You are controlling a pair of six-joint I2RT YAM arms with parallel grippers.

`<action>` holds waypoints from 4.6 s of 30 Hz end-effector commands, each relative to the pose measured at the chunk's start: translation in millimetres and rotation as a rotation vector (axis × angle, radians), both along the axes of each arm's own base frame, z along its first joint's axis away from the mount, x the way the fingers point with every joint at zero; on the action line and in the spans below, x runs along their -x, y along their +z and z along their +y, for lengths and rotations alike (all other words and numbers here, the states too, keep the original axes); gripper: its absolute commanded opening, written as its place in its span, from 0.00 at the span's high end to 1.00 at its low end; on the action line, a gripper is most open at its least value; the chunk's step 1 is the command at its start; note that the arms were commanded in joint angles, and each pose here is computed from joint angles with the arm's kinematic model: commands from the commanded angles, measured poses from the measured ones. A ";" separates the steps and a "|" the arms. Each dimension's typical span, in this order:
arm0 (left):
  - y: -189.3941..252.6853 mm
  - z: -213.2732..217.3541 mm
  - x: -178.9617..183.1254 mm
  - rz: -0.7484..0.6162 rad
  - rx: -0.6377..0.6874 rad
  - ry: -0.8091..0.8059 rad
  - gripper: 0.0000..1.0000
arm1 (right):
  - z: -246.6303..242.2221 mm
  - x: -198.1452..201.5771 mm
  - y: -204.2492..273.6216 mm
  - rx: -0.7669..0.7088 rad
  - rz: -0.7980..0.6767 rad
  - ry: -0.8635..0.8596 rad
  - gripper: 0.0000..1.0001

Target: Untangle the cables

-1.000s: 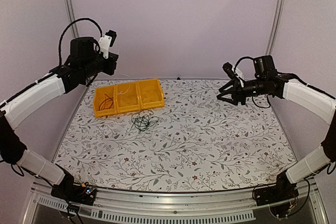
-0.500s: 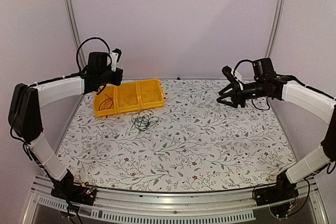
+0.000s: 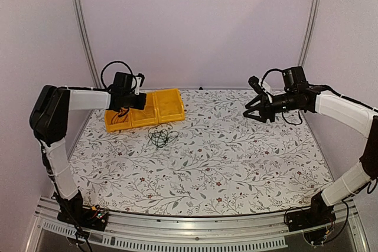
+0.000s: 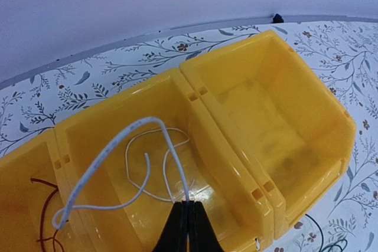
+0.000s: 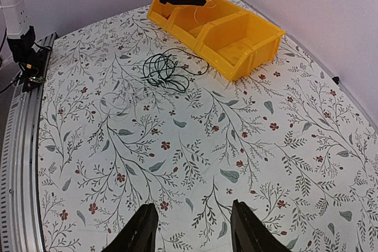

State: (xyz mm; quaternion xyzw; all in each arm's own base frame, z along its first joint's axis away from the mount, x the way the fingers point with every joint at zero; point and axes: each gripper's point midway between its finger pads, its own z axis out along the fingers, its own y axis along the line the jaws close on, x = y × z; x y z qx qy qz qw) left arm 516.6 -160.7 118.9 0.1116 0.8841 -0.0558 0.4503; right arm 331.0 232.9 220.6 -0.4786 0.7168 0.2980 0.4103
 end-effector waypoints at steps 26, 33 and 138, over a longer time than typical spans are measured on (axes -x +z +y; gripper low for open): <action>32.9 0.6 13.3 0.108 0.116 -0.029 0.70 | 9.3 4.4 -16.3 0.027 0.014 0.038 0.54; 76.3 -24.8 53.8 0.054 0.188 -0.142 0.68 | 14.5 6.5 -22.0 0.041 0.020 0.052 0.54; 151.8 -192.9 274.7 -0.412 0.300 -0.747 0.54 | 196.8 107.7 122.3 -0.215 0.146 0.549 1.00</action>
